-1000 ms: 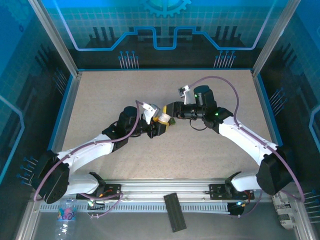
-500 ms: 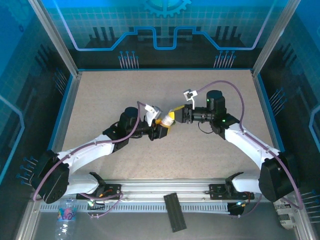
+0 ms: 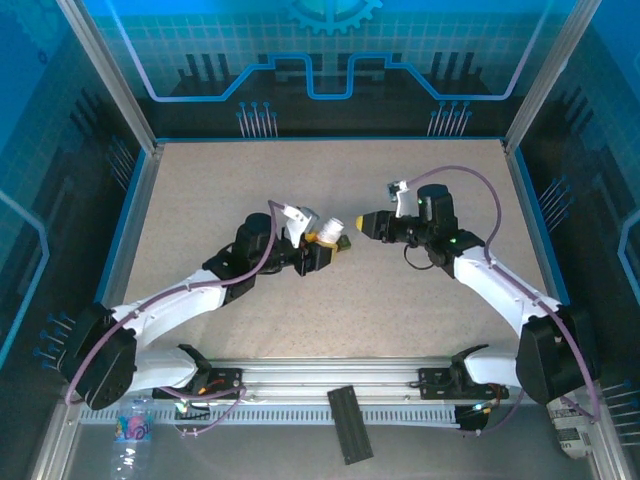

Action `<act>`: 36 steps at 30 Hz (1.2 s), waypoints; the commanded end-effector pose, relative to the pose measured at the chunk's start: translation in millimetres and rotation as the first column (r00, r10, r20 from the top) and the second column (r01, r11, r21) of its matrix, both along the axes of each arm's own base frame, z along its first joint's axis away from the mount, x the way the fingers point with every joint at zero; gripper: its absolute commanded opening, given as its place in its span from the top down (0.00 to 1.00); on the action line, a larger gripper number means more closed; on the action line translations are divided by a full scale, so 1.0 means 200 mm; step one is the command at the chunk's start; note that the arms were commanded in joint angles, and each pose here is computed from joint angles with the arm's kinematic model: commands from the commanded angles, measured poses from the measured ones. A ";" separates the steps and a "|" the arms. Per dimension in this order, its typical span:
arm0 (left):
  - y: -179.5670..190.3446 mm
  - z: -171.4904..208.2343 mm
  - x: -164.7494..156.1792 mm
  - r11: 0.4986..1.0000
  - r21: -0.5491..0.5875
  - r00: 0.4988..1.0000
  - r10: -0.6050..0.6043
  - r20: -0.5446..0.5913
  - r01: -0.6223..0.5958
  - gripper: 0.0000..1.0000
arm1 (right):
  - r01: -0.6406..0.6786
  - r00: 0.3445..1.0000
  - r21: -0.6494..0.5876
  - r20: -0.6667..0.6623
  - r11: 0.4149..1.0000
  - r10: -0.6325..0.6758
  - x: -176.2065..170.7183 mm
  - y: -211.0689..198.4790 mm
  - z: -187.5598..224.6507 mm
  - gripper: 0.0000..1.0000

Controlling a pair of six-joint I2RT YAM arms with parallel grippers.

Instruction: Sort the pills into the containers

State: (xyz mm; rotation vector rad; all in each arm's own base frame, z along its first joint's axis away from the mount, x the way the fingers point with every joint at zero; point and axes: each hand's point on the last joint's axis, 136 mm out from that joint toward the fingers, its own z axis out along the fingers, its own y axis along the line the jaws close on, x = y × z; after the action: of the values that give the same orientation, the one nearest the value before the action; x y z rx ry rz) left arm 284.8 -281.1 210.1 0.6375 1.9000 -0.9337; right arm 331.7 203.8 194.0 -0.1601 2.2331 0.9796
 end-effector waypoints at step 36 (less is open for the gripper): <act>0.10 0.02 0.03 0.995 0.004 0.993 0.104 0.049 -0.104 1.00 | 0.279 0.806 -0.654 -0.238 0.703 -0.541 -0.11 -0.59 -0.86 0.32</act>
State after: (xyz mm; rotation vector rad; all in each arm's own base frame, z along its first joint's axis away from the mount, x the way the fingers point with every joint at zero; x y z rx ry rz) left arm 288.8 -264.8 203.4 0.5688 1.9153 -0.8428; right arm 317.0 81.4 17.0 0.3302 2.7306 -0.0186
